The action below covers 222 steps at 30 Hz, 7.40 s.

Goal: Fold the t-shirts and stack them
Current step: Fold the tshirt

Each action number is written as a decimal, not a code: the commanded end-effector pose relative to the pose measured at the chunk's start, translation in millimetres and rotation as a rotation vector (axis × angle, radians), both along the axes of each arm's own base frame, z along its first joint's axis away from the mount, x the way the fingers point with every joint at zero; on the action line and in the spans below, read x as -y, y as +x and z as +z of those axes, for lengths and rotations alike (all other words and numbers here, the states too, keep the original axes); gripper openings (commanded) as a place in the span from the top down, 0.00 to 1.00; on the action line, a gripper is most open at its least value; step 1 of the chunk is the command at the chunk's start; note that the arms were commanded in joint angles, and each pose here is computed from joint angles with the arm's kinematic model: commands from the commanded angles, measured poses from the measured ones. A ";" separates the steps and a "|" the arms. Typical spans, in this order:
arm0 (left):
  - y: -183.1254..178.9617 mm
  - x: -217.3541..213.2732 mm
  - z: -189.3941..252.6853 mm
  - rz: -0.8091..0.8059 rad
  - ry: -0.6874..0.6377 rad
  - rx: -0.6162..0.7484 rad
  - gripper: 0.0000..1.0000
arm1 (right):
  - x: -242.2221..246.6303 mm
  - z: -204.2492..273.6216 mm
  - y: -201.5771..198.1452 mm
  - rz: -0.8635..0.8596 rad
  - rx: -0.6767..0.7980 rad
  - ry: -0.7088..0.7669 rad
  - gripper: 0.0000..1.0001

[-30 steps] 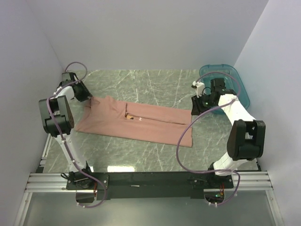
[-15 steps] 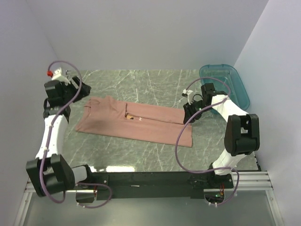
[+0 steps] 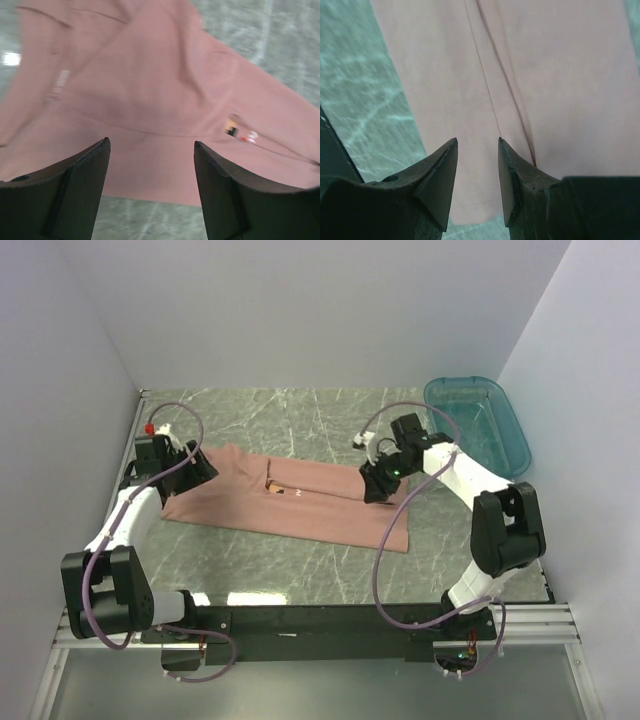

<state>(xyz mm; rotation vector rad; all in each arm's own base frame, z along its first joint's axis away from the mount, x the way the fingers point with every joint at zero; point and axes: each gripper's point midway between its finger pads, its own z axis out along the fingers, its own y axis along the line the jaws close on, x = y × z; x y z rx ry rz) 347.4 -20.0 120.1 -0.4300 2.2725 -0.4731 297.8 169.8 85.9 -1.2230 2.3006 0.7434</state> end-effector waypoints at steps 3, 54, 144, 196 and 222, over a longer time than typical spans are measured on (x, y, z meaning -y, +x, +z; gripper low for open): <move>9.2 -38.2 9.8 0.100 0.183 0.000 0.31 | -47.2 34.8 25.2 0.017 -0.003 0.104 0.55; -16.5 -107.2 -71.1 0.094 0.463 -0.289 0.52 | 88.3 7.4 -51.9 -0.249 -0.156 0.010 0.55; -8.9 -87.7 -51.3 -0.066 0.621 -0.242 0.46 | 81.6 -31.9 -91.2 -0.169 -0.225 -0.204 1.00; -9.4 -98.1 -49.7 -0.018 0.623 -0.252 1.00 | 91.1 4.8 -109.1 -0.079 -0.201 -0.187 1.00; -24.9 -97.7 -38.5 0.024 0.625 -0.198 1.00 | 86.4 -15.3 -166.9 0.220 -0.331 -0.352 1.00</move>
